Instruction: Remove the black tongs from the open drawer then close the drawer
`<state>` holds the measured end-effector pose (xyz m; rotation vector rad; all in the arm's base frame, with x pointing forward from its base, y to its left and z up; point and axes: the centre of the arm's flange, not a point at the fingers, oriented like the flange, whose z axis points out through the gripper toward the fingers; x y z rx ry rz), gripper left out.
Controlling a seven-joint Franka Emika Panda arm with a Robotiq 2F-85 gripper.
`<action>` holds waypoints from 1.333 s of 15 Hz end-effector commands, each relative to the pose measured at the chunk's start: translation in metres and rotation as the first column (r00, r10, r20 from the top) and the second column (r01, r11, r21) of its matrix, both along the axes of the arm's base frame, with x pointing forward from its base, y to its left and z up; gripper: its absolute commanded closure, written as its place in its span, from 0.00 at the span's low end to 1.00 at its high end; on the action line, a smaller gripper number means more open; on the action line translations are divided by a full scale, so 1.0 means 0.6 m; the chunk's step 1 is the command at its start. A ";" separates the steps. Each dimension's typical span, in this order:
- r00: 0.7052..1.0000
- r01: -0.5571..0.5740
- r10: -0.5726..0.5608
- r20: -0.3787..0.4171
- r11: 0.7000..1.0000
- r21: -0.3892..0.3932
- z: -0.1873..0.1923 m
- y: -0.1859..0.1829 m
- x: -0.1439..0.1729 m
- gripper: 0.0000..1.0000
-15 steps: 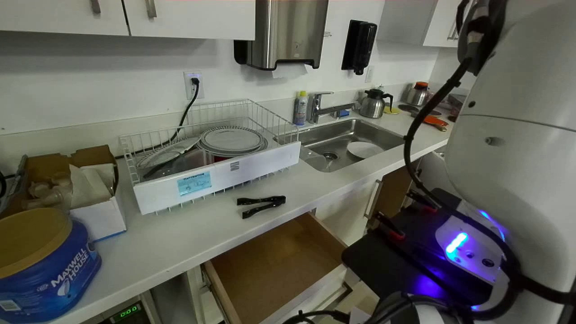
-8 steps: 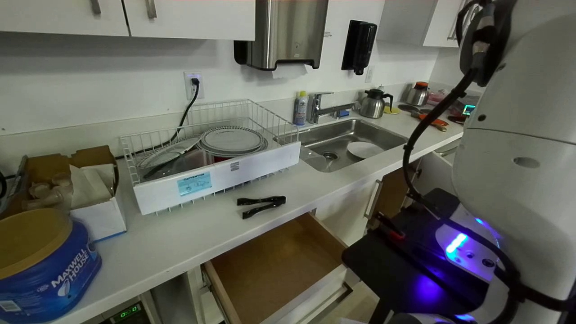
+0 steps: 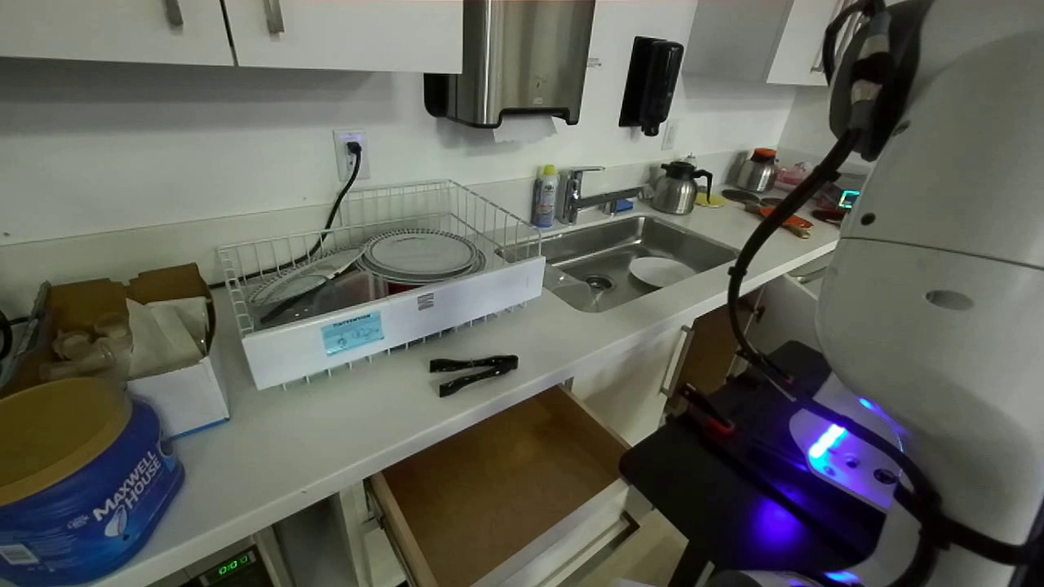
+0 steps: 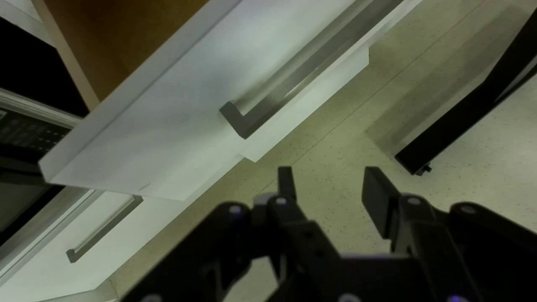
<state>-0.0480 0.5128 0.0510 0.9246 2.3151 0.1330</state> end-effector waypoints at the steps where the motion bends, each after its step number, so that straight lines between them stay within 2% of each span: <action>1: 0.996 -0.026 0.025 0.080 1.000 0.003 -0.002 -0.003 0.024 0.83; 3: 0.992 -0.051 0.051 0.116 0.999 -0.008 0.000 -0.007 0.038 0.98; 4: 0.990 -0.055 0.056 0.126 0.998 -0.013 0.000 -0.011 0.047 1.00; 15: 0.988 -0.025 0.035 0.151 0.998 -0.065 -0.037 -0.043 0.178 1.00; 20: 0.982 -0.051 0.064 0.179 0.996 -0.077 -0.044 -0.052 0.223 1.00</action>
